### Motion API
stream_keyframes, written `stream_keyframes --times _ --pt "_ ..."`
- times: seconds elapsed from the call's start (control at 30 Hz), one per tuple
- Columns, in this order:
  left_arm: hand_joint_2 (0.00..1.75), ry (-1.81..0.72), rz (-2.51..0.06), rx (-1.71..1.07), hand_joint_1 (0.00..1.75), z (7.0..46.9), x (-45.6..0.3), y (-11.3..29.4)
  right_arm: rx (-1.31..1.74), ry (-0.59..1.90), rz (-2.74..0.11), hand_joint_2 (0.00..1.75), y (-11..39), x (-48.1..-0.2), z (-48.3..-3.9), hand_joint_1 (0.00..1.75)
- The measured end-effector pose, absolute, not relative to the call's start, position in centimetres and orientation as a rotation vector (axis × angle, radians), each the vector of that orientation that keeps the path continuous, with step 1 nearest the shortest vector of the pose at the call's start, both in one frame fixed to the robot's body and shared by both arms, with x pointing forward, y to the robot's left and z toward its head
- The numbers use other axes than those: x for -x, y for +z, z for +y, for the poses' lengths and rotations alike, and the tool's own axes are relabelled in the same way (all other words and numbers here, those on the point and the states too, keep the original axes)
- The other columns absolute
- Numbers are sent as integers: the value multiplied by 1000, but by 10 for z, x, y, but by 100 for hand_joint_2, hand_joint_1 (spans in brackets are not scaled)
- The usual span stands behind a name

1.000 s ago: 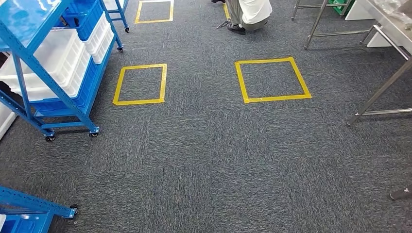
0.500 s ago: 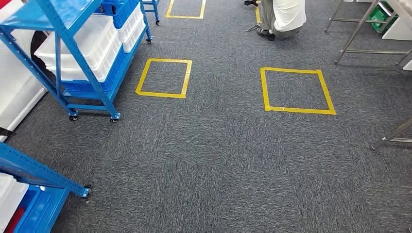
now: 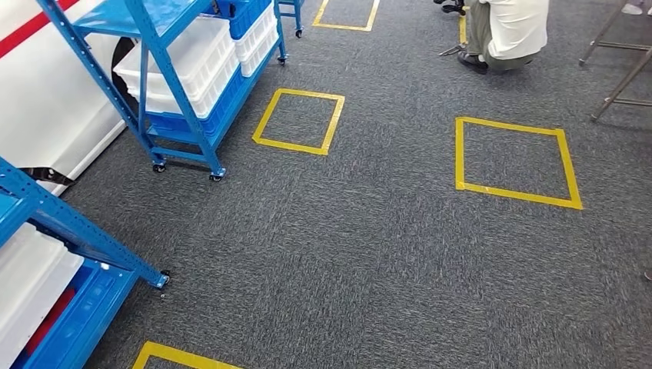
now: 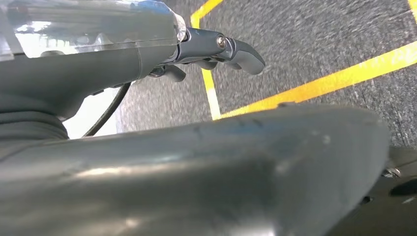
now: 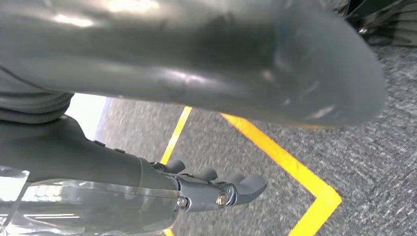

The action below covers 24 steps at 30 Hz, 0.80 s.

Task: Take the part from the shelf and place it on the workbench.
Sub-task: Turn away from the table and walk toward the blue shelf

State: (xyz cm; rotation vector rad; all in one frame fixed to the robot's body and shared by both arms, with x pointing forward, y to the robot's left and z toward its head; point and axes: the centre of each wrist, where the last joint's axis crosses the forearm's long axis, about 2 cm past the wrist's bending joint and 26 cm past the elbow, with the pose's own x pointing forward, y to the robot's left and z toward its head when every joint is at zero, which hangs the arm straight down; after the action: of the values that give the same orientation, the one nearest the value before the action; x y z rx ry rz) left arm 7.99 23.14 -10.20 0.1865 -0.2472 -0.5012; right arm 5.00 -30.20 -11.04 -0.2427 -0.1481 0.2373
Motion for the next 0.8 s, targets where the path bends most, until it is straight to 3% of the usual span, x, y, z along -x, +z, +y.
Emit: stream_keyframes --times 0.8 --pt "0 -516 -244 -166 0 225 -76 -102 248 236 -164 0 -110 -51 -299 0"
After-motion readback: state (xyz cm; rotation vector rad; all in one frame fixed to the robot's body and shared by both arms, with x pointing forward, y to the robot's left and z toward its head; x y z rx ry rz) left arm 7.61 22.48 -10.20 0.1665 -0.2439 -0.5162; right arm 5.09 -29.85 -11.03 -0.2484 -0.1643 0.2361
